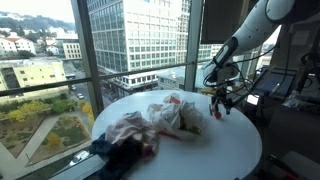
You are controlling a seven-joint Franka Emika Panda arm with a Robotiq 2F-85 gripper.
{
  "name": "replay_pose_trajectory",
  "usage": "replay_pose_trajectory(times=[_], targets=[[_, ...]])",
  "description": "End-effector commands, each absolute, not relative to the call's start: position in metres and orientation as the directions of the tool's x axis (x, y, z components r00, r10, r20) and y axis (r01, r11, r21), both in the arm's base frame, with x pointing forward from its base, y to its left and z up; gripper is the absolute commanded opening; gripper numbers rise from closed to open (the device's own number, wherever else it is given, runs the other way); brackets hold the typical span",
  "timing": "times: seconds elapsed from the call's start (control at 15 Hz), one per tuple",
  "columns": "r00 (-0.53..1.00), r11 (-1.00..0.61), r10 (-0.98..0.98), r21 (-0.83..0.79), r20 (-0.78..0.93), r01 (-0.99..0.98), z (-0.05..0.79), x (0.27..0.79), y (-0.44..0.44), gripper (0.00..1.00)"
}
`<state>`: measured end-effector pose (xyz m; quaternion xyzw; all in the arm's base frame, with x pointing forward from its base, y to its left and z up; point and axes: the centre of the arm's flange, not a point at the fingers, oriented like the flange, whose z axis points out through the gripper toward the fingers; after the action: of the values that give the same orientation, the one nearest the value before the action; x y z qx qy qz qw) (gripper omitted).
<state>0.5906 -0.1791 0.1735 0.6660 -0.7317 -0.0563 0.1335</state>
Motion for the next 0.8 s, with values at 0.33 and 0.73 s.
replay_pose_trajectory(times=[0.33,0.73], targets=[[-0.081,0.097,-0.993,0.191,0.089,-0.977,0.152,0.591,-0.175,1.00],[-0.067,0.085,-0.992,0.165,0.110,-0.983,0.144,0.586,-0.165,1.00]])
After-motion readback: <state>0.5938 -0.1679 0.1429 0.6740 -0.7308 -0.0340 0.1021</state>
